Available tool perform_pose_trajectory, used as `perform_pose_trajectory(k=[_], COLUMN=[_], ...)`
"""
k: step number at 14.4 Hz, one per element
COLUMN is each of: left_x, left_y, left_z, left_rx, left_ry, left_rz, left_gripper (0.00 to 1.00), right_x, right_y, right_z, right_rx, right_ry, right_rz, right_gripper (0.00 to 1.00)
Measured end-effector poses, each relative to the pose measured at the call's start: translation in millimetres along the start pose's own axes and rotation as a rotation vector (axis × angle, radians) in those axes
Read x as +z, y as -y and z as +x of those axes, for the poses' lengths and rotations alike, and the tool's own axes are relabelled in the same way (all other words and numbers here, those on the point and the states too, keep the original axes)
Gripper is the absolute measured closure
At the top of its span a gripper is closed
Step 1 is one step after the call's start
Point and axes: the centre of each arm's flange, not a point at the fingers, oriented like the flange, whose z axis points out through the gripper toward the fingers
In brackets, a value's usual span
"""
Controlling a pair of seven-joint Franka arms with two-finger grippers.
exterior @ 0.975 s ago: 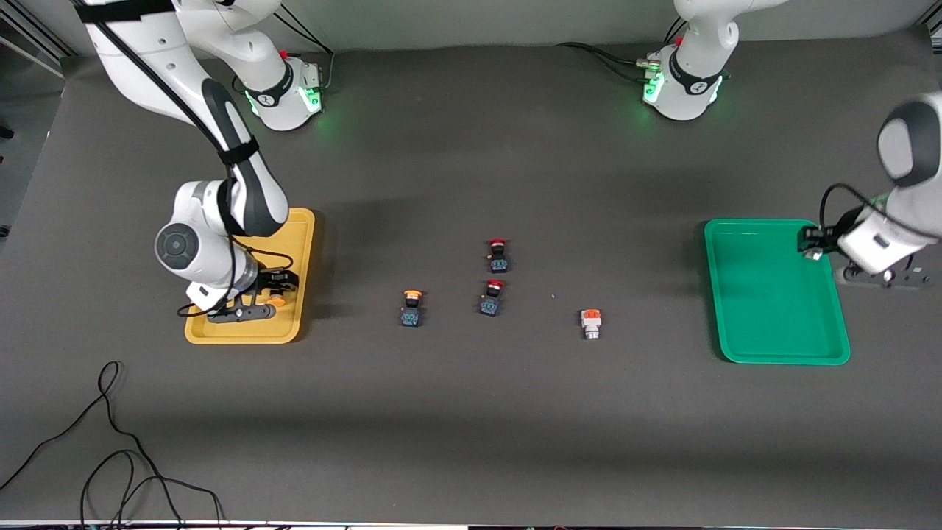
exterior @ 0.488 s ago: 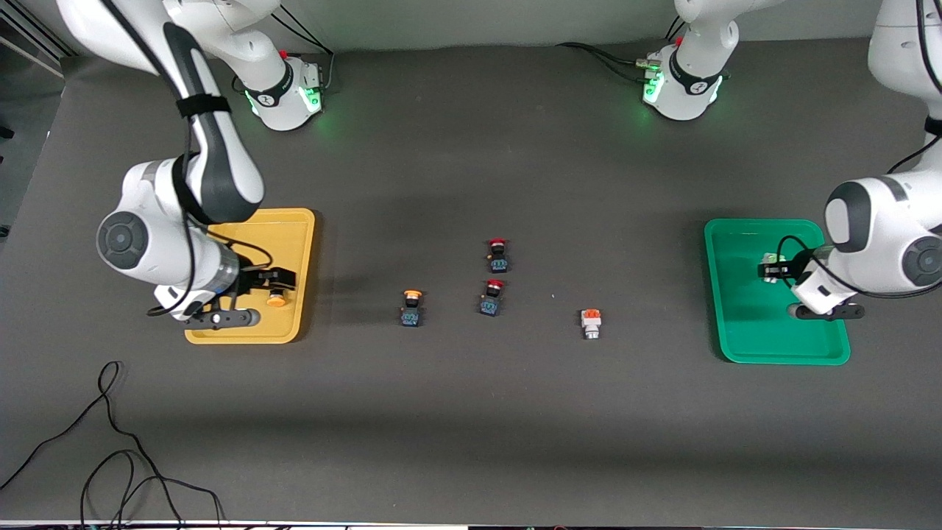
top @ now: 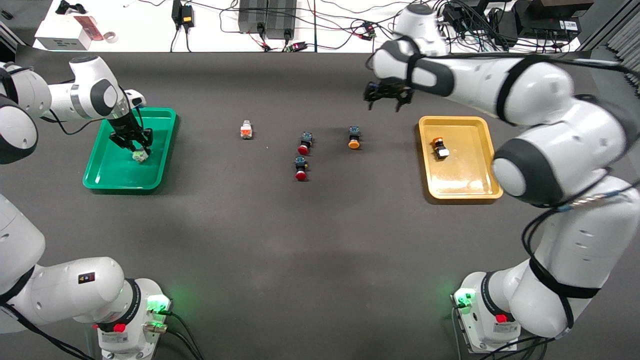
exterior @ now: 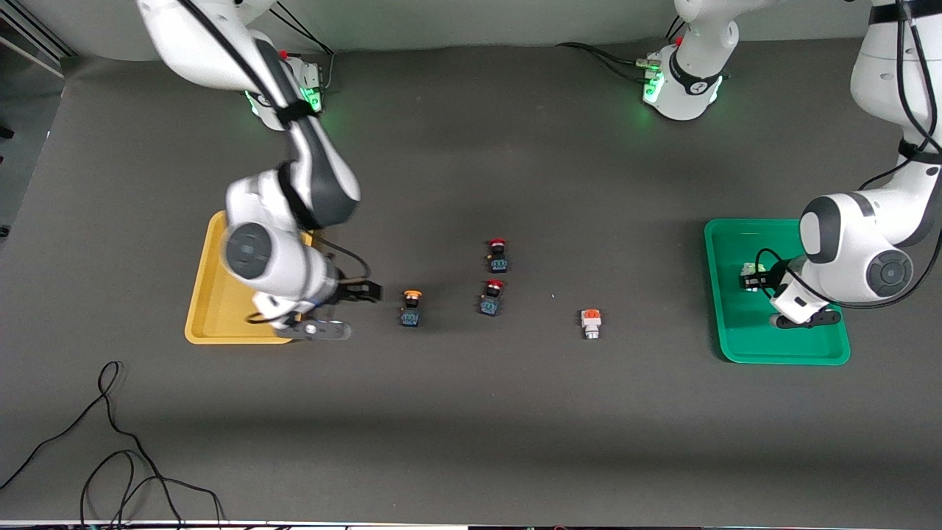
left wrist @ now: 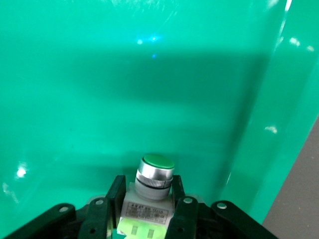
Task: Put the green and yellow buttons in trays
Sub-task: 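Release the buttons in the trays and reach both grippers for second buttons, then grasp a second orange button with the right gripper while the left grasps green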
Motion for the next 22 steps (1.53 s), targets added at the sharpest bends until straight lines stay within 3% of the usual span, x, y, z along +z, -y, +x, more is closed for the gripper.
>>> perform_pose_trajectory(k=[3,6,8,9,13,18,19,22], left_x=[-12,-40,-67,-81,-158,-220,-226,-228], left_y=[-5,-8,-14,-16,-39,-150,-174,-240], left_z=[4,7,10,11,11,-15,-22,-41], left_rx=[-0.02,-0.02,-0.015,-0.015,0.02,0.087,0.095,0.059], left_ry=[-0.015,-0.005,-0.005,-0.007,-0.036,-0.126,-0.137,-0.169], left_rz=[0.001,0.007,0.011,0.012,0.012,-0.004,-0.005,-0.013], left_gripper=[0.56,0.25,0.05,0.0,0.0,0.0,0.0,0.01], right_x=[41,84,114,127,144,152,151,143], right_y=[36,41,43,43,48,51,52,53], right_z=[7,11,8,4,-7,-18,-20,-21], right_rx=[-0.004,-0.011,-0.019,-0.024,-0.04,-0.049,-0.052,-0.026], right_ry=[-0.021,-0.048,-0.093,-0.111,-0.123,-0.105,-0.105,-0.108], right_rz=[-0.019,-0.035,-0.036,-0.039,-0.045,-0.055,-0.055,-0.042], right_gripper=[0.0,0.0,0.0,0.01,0.01,0.01,0.07,0.41])
